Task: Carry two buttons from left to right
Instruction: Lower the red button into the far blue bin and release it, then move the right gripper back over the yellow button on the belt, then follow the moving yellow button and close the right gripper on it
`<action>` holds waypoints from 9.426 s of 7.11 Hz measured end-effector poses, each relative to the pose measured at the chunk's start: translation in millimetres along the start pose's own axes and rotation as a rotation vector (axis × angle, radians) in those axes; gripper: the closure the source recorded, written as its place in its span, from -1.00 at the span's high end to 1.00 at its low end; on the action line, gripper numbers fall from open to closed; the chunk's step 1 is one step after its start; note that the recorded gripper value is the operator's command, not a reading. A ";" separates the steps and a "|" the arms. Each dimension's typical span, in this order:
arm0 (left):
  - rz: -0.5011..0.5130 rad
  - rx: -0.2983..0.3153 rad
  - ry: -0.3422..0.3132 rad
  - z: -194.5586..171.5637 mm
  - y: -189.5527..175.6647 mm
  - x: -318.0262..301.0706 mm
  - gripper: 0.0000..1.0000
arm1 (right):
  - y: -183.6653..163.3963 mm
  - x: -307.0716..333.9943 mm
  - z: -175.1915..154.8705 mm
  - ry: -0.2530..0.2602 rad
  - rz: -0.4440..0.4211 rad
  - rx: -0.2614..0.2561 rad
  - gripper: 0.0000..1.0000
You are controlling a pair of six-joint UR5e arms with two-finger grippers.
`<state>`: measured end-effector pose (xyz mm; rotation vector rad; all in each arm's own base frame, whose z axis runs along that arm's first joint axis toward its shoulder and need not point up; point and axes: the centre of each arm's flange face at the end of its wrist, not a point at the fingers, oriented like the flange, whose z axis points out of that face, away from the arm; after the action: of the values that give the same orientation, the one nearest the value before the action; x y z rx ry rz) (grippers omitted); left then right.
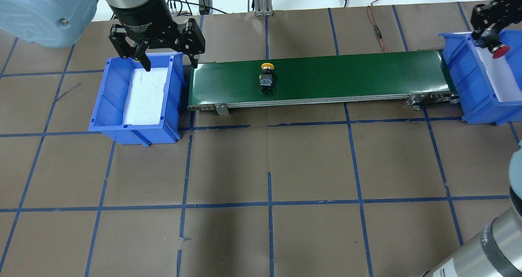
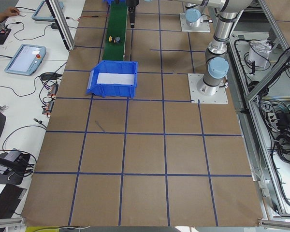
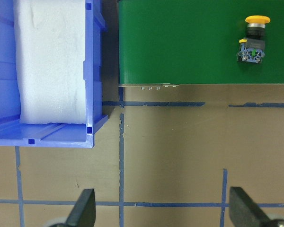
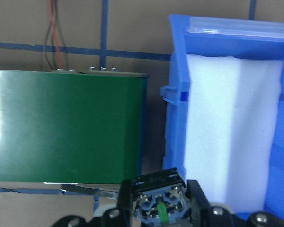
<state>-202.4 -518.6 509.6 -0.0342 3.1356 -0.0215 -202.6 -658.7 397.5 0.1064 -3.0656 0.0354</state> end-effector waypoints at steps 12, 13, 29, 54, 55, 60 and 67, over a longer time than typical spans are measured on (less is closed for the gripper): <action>0.003 0.001 0.005 -0.8 0.6 0.8 1.00 | -23.2 98.2 122.3 -0.067 0.007 -0.125 0.99; 0.003 0.001 0.005 -1.0 0.8 0.7 1.00 | -33.2 84.3 94.7 -0.068 -0.018 -0.127 0.99; 0.003 0.001 0.001 -1.2 2.6 0.2 1.00 | -7.3 -323.5 76.6 -0.151 -0.165 -0.084 0.98; 0.005 -0.002 0.001 -0.1 2.4 1.0 1.00 | -20.4 -313.8 89.9 -0.169 -0.148 -0.071 0.98; 0.005 -0.002 0.002 0.2 2.5 1.1 1.00 | -21.6 -314.2 90.7 -0.170 -0.148 -0.072 0.98; 0.005 -0.004 0.006 0.7 2.6 1.5 1.00 | -32.3 -316.8 107.8 -0.177 -0.147 -0.064 0.98; 0.005 -0.003 0.003 0.5 3.2 1.1 1.00 | -42.6 -328.9 128.3 -0.184 -0.123 -0.087 -0.63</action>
<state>-203.6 -515.5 509.1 -0.0271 3.1390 -0.0167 118.3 -682.0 245.9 0.3092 -3.2297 -0.1218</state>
